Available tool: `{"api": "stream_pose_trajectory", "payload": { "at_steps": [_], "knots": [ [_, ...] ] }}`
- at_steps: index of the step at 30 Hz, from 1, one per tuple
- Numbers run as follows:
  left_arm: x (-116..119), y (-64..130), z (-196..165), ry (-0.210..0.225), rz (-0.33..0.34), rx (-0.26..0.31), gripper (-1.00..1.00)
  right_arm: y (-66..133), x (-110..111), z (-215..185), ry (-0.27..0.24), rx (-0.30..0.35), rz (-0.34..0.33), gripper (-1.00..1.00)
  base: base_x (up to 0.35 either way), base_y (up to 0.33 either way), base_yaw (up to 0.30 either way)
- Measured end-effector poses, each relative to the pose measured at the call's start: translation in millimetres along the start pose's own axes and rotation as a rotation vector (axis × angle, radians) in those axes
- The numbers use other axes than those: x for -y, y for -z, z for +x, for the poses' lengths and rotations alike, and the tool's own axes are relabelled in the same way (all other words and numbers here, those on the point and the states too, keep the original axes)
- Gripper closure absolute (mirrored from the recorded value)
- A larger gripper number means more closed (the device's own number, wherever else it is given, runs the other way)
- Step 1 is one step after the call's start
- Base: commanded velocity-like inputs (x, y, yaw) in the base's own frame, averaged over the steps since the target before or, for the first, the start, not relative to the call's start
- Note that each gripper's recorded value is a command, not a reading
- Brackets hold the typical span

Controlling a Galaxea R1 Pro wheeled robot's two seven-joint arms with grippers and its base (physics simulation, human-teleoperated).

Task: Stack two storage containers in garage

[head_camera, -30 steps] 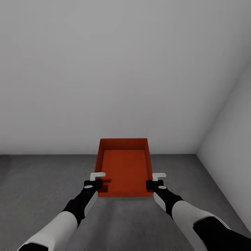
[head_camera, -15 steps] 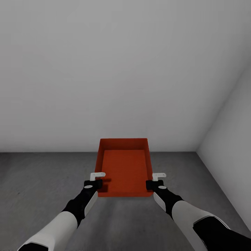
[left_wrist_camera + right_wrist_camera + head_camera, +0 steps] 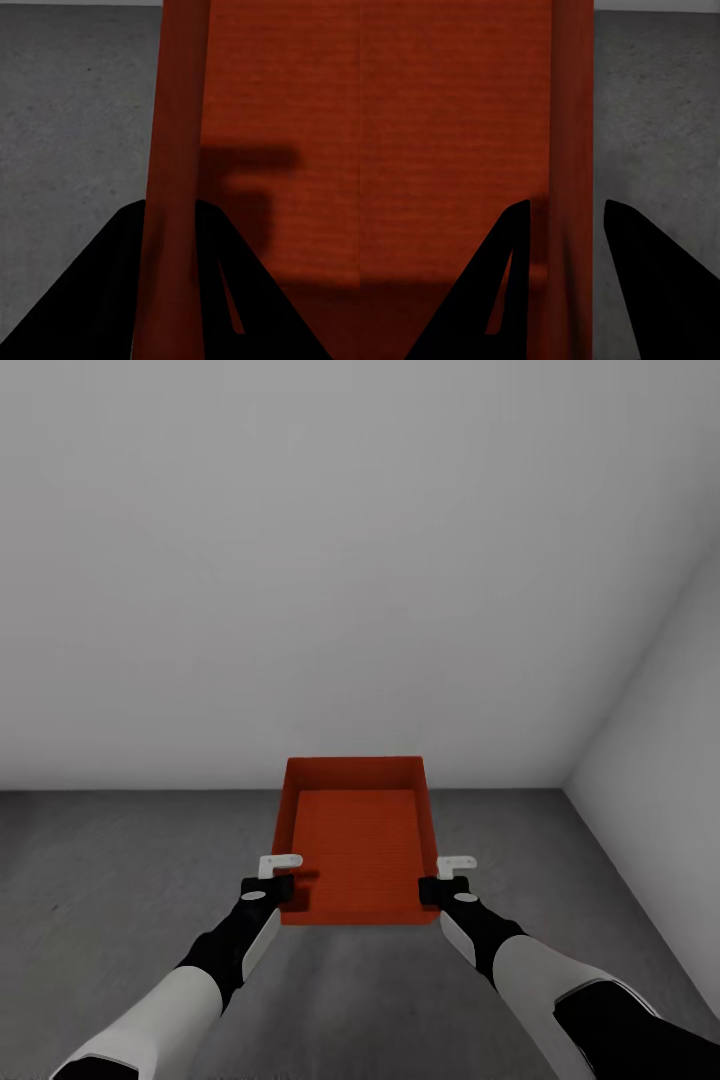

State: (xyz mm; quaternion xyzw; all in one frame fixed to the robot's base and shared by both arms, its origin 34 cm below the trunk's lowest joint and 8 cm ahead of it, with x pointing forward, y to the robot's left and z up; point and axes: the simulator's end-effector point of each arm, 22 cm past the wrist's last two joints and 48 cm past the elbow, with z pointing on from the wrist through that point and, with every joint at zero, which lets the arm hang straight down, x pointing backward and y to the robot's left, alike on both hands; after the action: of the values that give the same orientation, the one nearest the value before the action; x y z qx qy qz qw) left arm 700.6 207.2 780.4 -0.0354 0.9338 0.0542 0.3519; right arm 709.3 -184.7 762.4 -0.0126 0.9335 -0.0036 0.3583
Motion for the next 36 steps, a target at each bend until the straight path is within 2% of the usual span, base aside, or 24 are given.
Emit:
{"api": "stream_pose_trajectory", "payload": {
  "at_steps": [36],
  "knots": [
    [0.9,-16.1,31.9,-0.006,-0.001,-0.056,1.0,-15.3,-1.0,33.0,0.0,-0.057,-0.001,1.0,0.0,0.0,0.0]
  ]
}}
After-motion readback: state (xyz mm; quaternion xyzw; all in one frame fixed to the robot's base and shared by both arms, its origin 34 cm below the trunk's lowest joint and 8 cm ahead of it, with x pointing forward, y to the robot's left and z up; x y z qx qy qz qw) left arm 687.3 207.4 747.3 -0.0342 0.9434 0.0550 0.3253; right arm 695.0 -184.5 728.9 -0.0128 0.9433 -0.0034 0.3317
